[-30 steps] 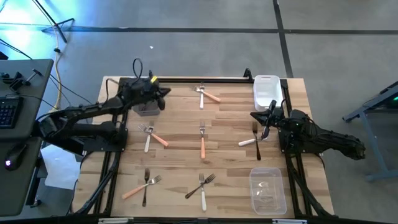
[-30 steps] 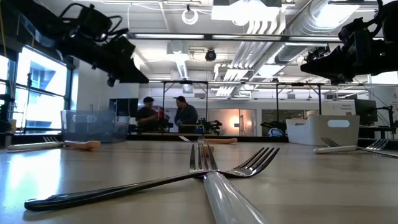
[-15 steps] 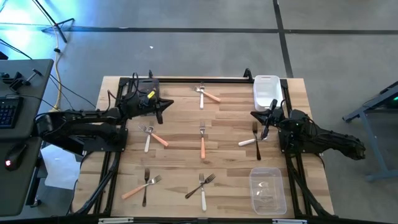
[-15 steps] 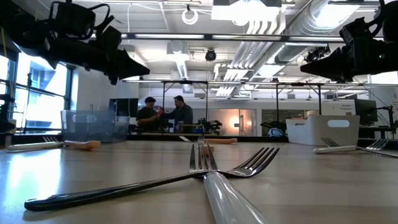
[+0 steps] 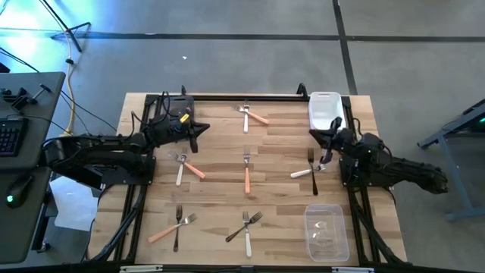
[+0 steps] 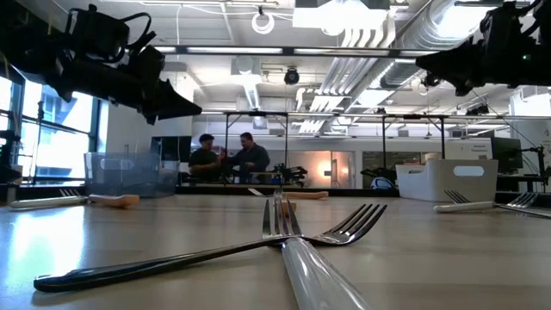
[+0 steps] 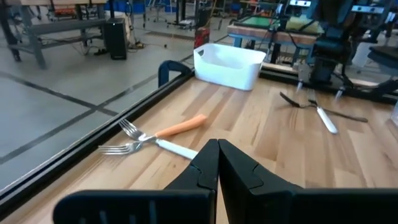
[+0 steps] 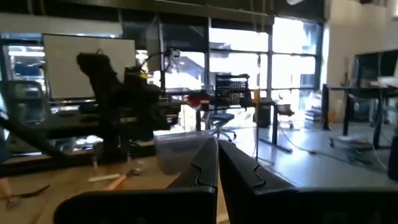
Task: Sort silverware by color (type)
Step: Put the top orange fork into the white bin
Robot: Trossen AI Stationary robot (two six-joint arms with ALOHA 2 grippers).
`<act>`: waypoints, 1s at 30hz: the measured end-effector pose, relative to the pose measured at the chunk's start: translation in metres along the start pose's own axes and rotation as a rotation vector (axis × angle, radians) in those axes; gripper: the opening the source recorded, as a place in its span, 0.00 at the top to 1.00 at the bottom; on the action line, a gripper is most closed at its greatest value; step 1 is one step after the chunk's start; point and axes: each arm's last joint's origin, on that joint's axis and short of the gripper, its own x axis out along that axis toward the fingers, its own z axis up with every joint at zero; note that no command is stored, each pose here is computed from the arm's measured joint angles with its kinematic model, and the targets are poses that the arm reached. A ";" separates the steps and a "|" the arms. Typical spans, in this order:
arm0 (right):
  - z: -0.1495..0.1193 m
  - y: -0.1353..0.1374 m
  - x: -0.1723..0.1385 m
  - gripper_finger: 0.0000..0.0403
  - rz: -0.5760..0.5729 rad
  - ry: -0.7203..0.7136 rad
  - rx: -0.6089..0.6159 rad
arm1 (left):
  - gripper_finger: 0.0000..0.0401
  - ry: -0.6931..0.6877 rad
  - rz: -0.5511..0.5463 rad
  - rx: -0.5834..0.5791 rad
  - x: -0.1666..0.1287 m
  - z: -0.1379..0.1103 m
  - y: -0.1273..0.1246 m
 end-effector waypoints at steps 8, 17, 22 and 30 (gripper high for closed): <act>0.000 -0.001 0.024 1.00 -0.096 0.187 -0.016 | 1.00 -0.032 0.002 0.022 0.000 0.003 0.000; 0.029 -0.013 0.078 1.00 -0.158 0.372 0.067 | 1.00 -0.059 0.000 0.010 0.000 0.006 0.000; 0.044 -0.024 0.114 0.99 -0.208 0.551 0.100 | 1.00 -0.125 -0.003 0.011 -0.001 0.012 0.000; 0.045 -0.043 0.166 0.84 -0.244 0.776 0.060 | 1.00 -0.150 -0.003 0.040 -0.001 0.015 0.000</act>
